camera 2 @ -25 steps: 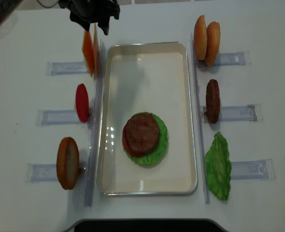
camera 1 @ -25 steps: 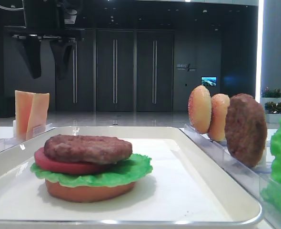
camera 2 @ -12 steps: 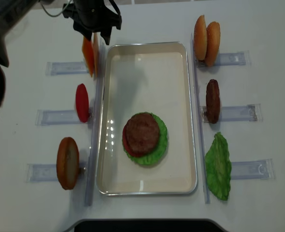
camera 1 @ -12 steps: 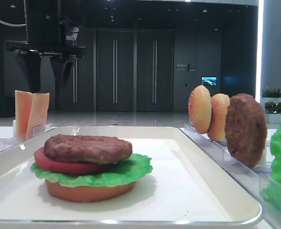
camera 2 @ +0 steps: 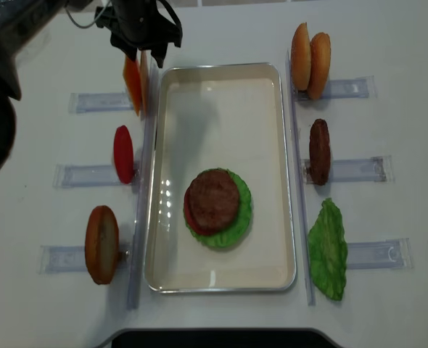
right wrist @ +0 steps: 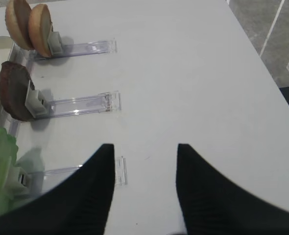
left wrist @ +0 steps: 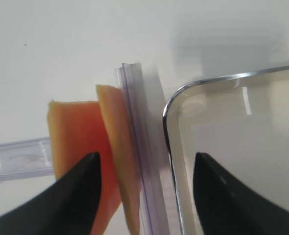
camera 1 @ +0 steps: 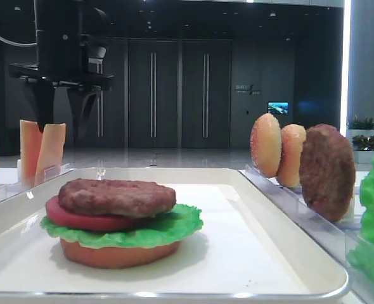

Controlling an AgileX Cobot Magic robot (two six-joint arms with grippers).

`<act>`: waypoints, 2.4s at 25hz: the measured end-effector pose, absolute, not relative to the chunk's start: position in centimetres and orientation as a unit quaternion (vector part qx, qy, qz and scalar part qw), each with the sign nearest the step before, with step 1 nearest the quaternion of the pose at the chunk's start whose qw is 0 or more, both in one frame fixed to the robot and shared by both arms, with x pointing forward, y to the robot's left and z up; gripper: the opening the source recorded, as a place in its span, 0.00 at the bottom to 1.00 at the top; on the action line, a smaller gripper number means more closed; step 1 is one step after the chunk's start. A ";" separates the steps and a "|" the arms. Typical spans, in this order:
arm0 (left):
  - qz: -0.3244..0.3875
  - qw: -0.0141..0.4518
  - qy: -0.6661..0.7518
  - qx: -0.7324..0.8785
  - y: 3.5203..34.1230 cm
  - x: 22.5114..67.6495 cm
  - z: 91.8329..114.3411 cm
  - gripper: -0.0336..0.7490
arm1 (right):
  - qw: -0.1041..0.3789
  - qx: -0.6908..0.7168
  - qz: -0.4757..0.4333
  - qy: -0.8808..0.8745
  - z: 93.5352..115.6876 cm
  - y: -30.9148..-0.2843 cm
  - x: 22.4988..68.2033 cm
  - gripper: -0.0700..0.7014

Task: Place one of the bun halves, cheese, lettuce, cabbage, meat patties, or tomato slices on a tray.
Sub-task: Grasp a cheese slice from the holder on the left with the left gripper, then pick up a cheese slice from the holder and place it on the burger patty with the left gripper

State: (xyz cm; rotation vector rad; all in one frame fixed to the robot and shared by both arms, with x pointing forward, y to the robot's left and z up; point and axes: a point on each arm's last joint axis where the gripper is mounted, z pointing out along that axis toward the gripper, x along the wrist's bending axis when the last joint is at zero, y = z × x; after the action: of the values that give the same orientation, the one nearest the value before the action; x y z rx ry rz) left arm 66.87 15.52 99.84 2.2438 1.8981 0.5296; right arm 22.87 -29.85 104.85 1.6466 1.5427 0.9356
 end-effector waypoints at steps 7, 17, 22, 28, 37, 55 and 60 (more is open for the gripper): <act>0.174 0.060 0.631 0.754 15.5 67.3 98.1 0.62 | 0.342 0.633 0.360 0.593 104.8 -29.9 22.9 0.47; 0.178 0.055 0.627 0.756 15.5 67.5 97.6 0.61 | 0.343 0.633 0.360 0.593 104.8 -29.9 22.9 0.47; 0.181 0.054 0.626 0.757 15.5 67.5 97.6 0.40 | 0.343 0.633 0.360 0.593 104.8 -29.9 22.9 0.47; 0.184 0.050 0.625 0.757 15.6 67.5 97.6 0.09 | 0.343 0.633 0.360 0.593 104.8 -29.9 22.9 0.47; 0.162 0.033 0.634 0.756 15.6 67.1 98.1 0.08 | 0.343 0.633 0.360 0.593 104.8 -29.9 22.9 0.47; 0.161 0.122 0.645 0.737 14.6 67.7 106.1 0.08 | 0.343 0.633 0.360 0.593 104.8 -29.9 22.9 0.47; 0.145 0.141 0.642 0.739 14.5 66.7 107.5 0.08 | 0.343 0.633 0.360 0.593 104.8 -29.9 22.9 0.47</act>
State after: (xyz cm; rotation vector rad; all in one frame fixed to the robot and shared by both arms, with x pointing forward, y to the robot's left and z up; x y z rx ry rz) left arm 66.72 14.51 107.50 2.1352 1.8555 0.4187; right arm 22.86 -29.85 104.85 1.6460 1.5422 0.9362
